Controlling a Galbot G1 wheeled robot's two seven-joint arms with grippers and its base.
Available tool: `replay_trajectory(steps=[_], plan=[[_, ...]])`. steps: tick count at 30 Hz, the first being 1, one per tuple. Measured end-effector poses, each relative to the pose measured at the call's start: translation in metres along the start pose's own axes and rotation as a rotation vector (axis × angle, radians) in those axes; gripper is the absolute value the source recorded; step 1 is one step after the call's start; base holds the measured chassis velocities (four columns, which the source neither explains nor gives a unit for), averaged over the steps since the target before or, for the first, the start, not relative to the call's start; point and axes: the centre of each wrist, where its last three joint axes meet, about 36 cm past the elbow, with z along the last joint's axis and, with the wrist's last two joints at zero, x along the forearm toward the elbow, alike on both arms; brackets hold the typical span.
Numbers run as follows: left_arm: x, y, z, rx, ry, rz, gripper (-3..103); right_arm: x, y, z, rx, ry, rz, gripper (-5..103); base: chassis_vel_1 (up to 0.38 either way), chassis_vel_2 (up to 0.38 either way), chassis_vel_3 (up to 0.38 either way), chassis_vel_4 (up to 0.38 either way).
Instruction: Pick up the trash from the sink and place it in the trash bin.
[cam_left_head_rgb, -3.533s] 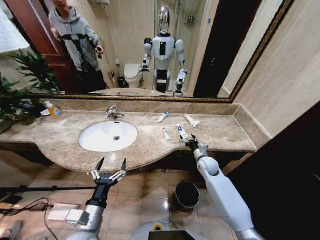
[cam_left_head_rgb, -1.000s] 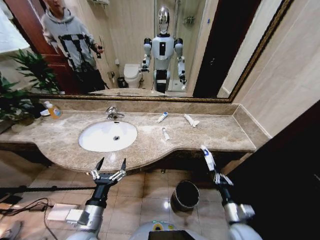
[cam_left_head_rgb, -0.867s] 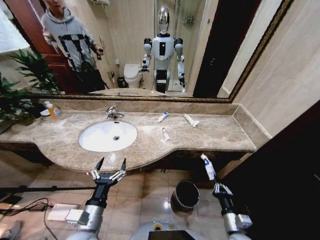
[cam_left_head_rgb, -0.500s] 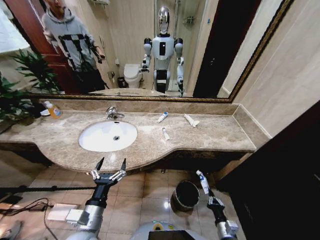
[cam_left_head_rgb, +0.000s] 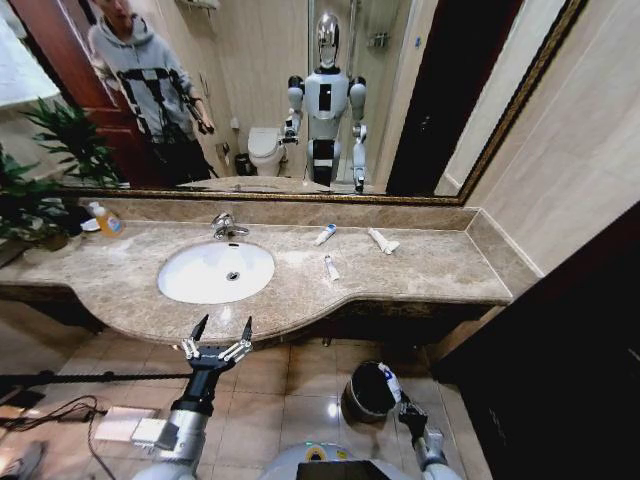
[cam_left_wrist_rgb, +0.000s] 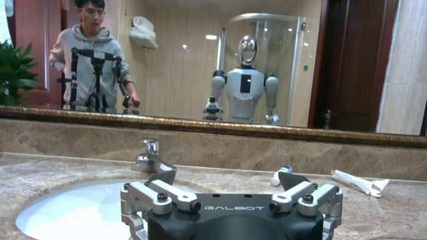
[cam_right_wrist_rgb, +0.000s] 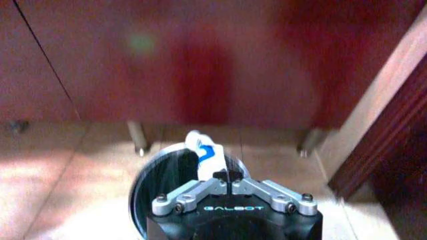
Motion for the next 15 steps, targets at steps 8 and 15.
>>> replay_trajectory(steps=[8,15], plan=[[0.000,0.000,0.000,0.000,0.000,0.000,100,-0.036,0.009,0.024,0.026,0.125,-0.009,0,0.000,0.000,0.000,0.000],[0.000,0.000,0.000,0.000,0.000,0.000,100,-0.062,0.025,0.022,0.044,0.142,-0.026,0,0.000,0.000,0.000,0.000]])
